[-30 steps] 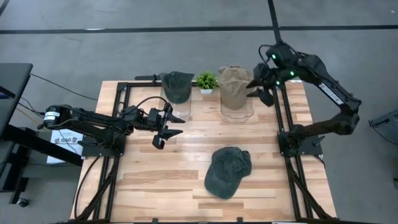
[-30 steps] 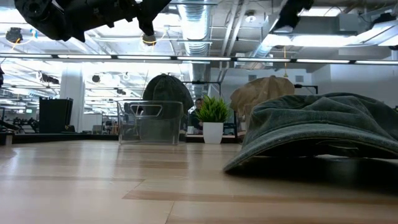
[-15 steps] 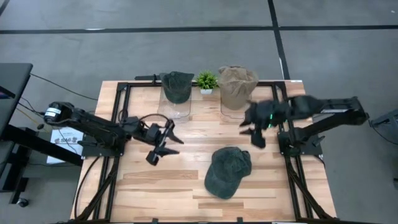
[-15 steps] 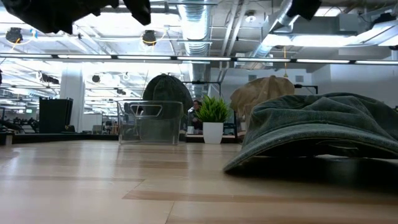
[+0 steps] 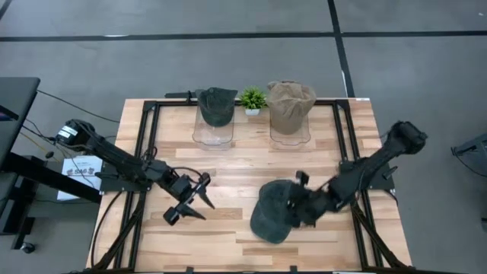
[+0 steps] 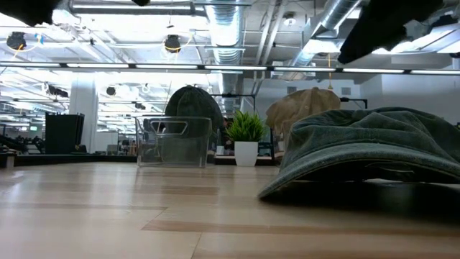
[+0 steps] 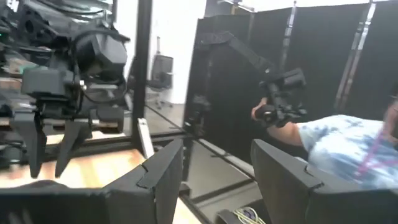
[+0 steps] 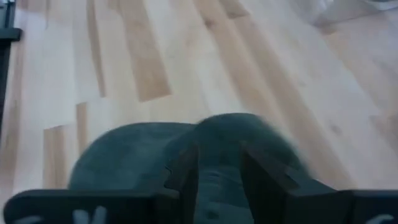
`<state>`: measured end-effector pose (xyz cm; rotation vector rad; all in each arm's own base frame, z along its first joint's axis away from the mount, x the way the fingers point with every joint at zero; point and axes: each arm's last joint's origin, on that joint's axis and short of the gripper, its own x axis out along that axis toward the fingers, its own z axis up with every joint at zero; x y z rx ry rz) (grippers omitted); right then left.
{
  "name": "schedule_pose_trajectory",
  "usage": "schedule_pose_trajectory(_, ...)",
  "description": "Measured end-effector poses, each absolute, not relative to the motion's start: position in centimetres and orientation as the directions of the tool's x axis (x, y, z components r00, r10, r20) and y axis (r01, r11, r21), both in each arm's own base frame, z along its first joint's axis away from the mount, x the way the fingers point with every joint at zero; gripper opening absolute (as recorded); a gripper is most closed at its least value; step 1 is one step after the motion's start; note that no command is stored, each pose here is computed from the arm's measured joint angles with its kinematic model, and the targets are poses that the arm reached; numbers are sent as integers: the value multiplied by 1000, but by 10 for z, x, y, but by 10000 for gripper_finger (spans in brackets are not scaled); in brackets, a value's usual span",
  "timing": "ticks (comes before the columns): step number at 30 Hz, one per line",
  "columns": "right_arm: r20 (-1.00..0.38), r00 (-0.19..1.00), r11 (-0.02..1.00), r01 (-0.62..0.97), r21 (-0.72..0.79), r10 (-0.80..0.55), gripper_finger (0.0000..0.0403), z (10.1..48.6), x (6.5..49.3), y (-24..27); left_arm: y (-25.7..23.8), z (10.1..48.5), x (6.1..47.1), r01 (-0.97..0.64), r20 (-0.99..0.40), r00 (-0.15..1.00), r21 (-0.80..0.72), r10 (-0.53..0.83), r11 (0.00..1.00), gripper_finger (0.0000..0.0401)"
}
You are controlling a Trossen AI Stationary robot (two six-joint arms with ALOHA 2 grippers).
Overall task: Pick & Place hat
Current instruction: Put the blue cap into the left transparent bin
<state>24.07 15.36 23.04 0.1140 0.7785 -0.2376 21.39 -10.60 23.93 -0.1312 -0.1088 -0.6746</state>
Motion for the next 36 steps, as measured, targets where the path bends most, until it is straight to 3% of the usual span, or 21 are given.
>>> schedule_pose_trajectory(9, -581, 802, 970, 230, 82, -141, 97, 177, 257, 219, -122, 227, 214, 645, 85, 764, -117, -639, 755, 188)
schedule_pose_trajectory(18, -495, 858, 969, 217, 115, -133, 97, 140, 260, 252, -128, 192, 229, 617, -53, 769, -201, -637, 761, 188)
schedule_pose_trajectory(28, -450, 885, 947, 237, 217, -119, 97, 142, 261, 257, -135, 165, 239, 611, -93, 765, -209, -637, 764, 188)
schedule_pose_trajectory(36, -365, 926, 981, 151, 121, -97, 97, 159, 266, 270, -138, 156, 244, 621, -41, 768, -199, -639, 758, 188)
